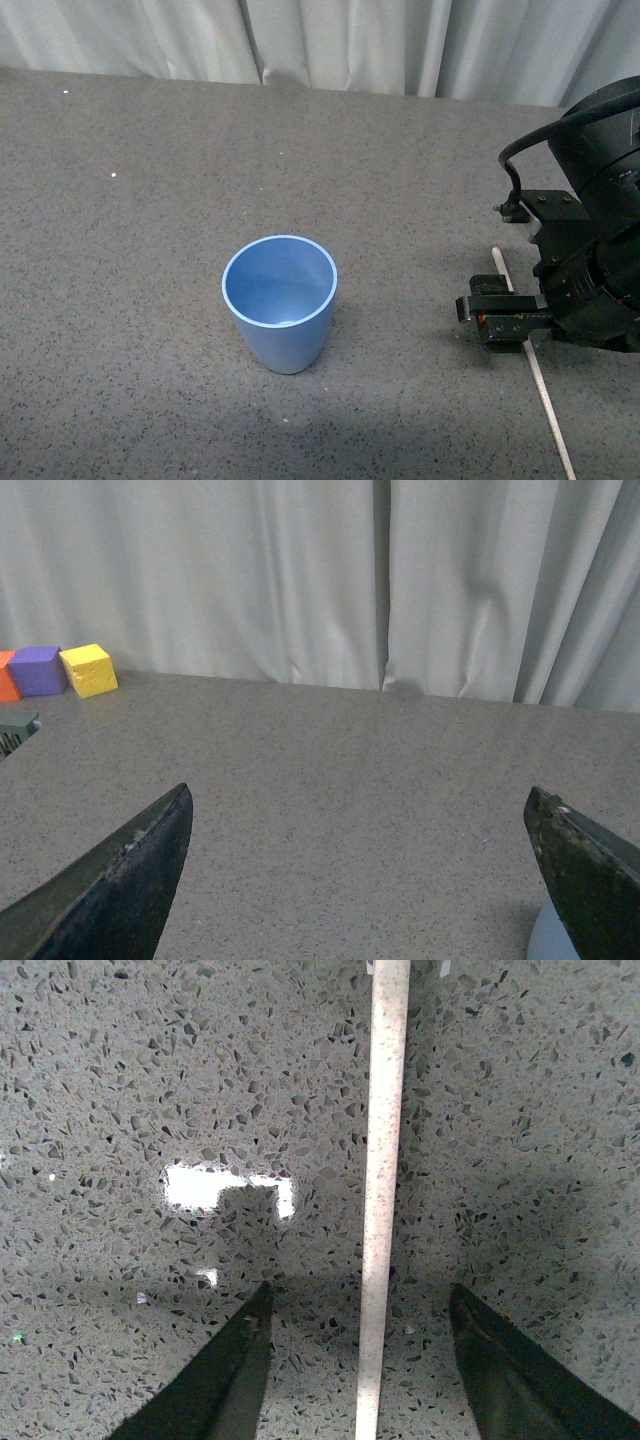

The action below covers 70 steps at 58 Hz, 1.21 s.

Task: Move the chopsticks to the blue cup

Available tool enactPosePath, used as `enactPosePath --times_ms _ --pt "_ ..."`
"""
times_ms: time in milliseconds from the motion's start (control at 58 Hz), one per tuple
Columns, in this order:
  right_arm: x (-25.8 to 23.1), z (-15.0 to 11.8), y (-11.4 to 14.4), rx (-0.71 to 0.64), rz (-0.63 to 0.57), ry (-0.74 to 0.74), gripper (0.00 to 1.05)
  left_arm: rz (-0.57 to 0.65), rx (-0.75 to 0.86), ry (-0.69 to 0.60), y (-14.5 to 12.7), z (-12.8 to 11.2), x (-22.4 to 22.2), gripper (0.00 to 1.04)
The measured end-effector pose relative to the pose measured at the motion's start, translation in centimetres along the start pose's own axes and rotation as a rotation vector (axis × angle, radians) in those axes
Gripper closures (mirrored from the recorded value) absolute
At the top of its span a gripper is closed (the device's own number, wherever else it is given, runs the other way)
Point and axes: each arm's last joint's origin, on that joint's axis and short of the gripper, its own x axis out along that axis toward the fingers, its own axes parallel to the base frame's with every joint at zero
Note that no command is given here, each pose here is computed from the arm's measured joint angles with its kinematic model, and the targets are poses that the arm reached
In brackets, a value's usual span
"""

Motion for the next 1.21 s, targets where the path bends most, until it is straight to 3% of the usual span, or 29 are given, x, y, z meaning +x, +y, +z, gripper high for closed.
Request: enactPosePath --times_ms 138,310,500,621,707,776,897,948,1207 --pt "0.0 0.1 -0.2 0.014 -0.003 0.003 0.83 0.0 0.0 0.0 0.0 0.0 0.0 0.07" --pt "-0.1 0.0 -0.6 0.029 0.007 -0.018 1.04 0.0 0.0 0.0 0.0 0.0 0.0 0.07" --pt "-1.2 -0.4 -0.8 0.005 0.051 -0.155 1.04 0.0 0.0 0.0 0.0 0.0 0.0 0.07" --pt "-3.4 0.0 -0.3 -0.051 0.103 -0.334 1.04 0.0 0.0 0.0 0.0 0.0 0.0 0.07" --pt "-6.1 0.8 0.8 -0.138 0.167 -0.551 1.04 0.0 0.0 0.0 0.0 0.0 0.0 0.07" --pt "-8.0 1.2 1.9 -0.203 0.257 -0.711 1.04 0.0 0.0 0.0 0.0 0.0 0.0 0.07" --pt "-11.6 1.3 4.8 -0.384 0.516 -1.089 1.04 0.0 0.0 0.0 0.0 0.0 0.0 0.07" --pt "-12.4 1.1 6.0 -0.457 0.599 -1.168 1.04 0.0 0.0 0.0 0.0 0.0 0.0 0.07" --pt "-11.2 1.0 9.2 -0.566 0.757 -1.106 1.04 0.0 0.0 0.0 0.0 0.0 0.0 0.07"
